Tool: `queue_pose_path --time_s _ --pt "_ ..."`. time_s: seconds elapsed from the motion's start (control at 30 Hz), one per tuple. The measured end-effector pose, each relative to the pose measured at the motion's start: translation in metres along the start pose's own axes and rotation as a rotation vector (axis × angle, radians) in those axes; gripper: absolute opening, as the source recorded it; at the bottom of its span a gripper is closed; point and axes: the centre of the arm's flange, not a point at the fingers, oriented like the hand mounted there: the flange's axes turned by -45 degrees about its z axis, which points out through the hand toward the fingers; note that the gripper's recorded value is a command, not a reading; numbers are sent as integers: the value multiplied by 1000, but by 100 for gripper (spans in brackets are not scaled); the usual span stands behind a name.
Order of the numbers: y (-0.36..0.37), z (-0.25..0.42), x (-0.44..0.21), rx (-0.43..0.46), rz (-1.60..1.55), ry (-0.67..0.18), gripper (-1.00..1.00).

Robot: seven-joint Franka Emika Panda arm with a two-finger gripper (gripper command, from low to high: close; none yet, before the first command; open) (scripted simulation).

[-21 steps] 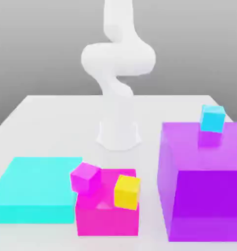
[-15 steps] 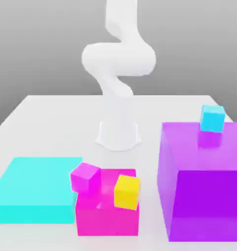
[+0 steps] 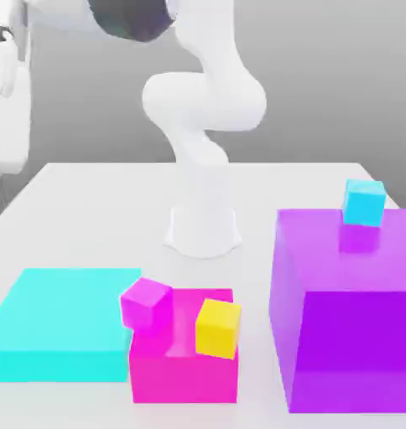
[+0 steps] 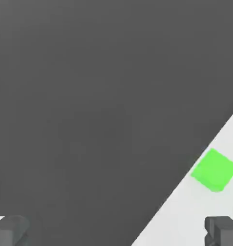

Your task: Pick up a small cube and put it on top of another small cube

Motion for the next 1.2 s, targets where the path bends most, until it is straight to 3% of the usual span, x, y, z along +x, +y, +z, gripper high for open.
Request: queue_pose_path --time_s 0.4,0.53,0.57,0.8,0.93,1.2 --pt "99 209 31 -174 481 -195 0" --pt "119 276 19 -195 541 -218 0" --pt "121 289 16 -196 543 -218 -100" --pt "122 290 16 -194 544 -218 -100" --pt "113 238 26 -194 529 -219 -100" --pt "72 149 -35 -177 189 -232 -100"
